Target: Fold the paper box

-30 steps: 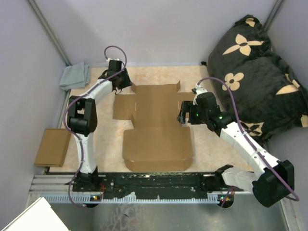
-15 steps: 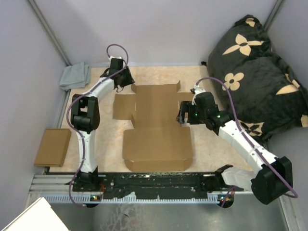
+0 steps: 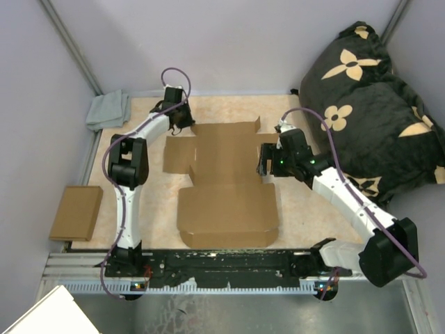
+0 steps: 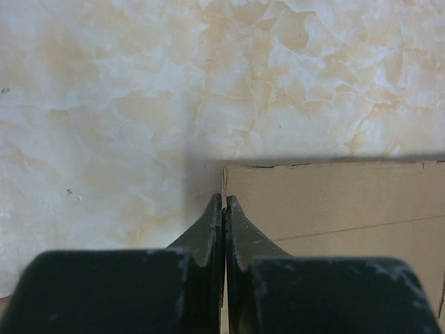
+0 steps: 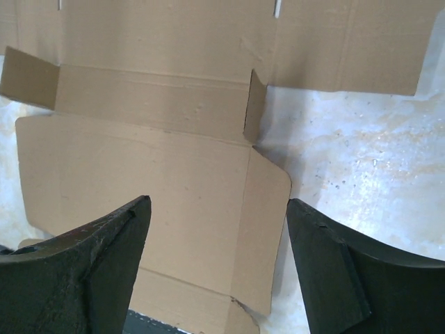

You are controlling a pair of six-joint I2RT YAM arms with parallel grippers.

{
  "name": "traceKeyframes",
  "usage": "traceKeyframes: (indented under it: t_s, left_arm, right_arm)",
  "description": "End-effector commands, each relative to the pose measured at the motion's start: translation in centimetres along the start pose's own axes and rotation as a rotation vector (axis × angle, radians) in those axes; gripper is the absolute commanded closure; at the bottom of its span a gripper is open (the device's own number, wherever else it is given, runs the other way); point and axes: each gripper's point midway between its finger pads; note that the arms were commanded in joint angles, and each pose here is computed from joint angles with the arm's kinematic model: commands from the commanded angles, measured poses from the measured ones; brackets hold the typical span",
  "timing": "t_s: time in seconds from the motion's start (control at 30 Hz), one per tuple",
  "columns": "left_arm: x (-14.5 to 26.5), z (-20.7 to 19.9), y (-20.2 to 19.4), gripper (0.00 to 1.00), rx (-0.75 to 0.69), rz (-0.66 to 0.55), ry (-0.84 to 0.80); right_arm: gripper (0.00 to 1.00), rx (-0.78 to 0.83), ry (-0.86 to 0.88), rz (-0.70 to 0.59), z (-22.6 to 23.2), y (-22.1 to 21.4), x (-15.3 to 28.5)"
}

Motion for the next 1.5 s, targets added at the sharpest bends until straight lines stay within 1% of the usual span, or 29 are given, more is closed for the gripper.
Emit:
traceKeyframes:
  t_s: [0.0, 0.1, 0.13, 0.3, 0.47, 0.6, 0.67, 0.77, 0.93, 1.0, 1.07, 1.13, 1.23, 1.33, 1.4, 1.43, 1.47]
  left_arm:
    - [0.4, -1.6, 1.1, 1.0, -0.033, -0.021, -0.057]
    - [2.1, -2.4, 1.8, 1.0, -0.061, -0.044, -0.087]
    - [2.9, -2.3, 1.5, 1.0, -0.068, -0.052, -0.091]
    - [8.8, -3.0, 3.3, 1.0, -0.092, -0.241, -0.148]
    - [15.9, -4.6, 4.3, 1.0, -0.098, -0.44, -0.27]
    - [19.3, -6.2, 3.4, 1.0, -0.15, -0.505, -0.371]
    - [20.3, -6.9, 2.9, 1.0, -0.185, -0.518, -0.398]
    - [21.6, -8.0, 2.2, 1.0, -0.232, -0.531, -0.417]
    - [22.8, -7.6, 0.6, 1.0, -0.241, -0.554, -0.41]
    - [23.3, -7.6, 0.2, 1.0, -0.243, -0.569, -0.412]
    - [23.6, -7.4, -0.3, 1.0, -0.248, -0.577, -0.399]
    - [23.9, -7.4, -0.4, 1.0, -0.256, -0.591, -0.382]
    - [24.6, -7.4, -0.2, 1.0, -0.265, -0.62, -0.362]
    - [25.5, -7.7, 0.1, 1.0, -0.276, -0.649, -0.365]
    - [26.1, -7.8, 0.2, 1.0, -0.282, -0.666, -0.368]
    - [26.2, -7.9, 0.2, 1.0, -0.287, -0.671, -0.368]
    - [26.5, -8.0, 0.2, 1.0, -0.291, -0.68, -0.368]
  right_arm:
    - [0.2, 0.012, -0.054, -0.058, -0.1, 3.1, 0.6]
    - [0.21, 0.026, -0.069, -0.078, -0.3, 4.3, 0.6]
    - [0.23, 0.029, -0.078, -0.087, -0.5, 4.9, 0.6]
    - [0.31, 0.03, -0.088, -0.12, -1.3, 8.4, 1.0]
    - [0.37, 0.059, -0.114, -0.091, -2.0, 10.6, 0.2]
    - [0.37, 0.077, -0.073, -0.062, -1.2, 11.1, -1.2]
    - [0.38, 0.097, -0.049, -0.062, -0.8, 11.5, -1.6]
    - [0.38, 0.112, -0.064, -0.065, -0.9, 12.3, -1.9]
    - [0.38, 0.125, -0.105, -0.044, -1.2, 13.3, -2.2]
    - [0.4, 0.121, -0.122, -0.028, -1.4, 13.3, -2.4]
    - [0.44, 0.115, -0.127, -0.015, -1.5, 13.2, -2.5]
    - [0.51, 0.11, -0.128, 0.004, -1.6, 12.7, -2.5]
    - [0.59, 0.11, -0.114, 0.041, -1.5, 11.7, -2.4]
    - [0.61, 0.121, -0.093, 0.062, -1.2, 11.2, -2.4]
    - [0.64, 0.127, -0.094, 0.064, -1.2, 11.4, -2.4]
    - [0.67, 0.129, -0.098, 0.065, -1.3, 11.4, -2.4]
    - [0.73, 0.13, -0.099, 0.064, -1.2, 11.6, -2.4]
Point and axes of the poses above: each gripper's point midway between its finger pads, its own x axis back along the fingers, its own z axis along the line the jaws close on, y = z × x, and after that the axes turned 1 degree about -x, right-handed
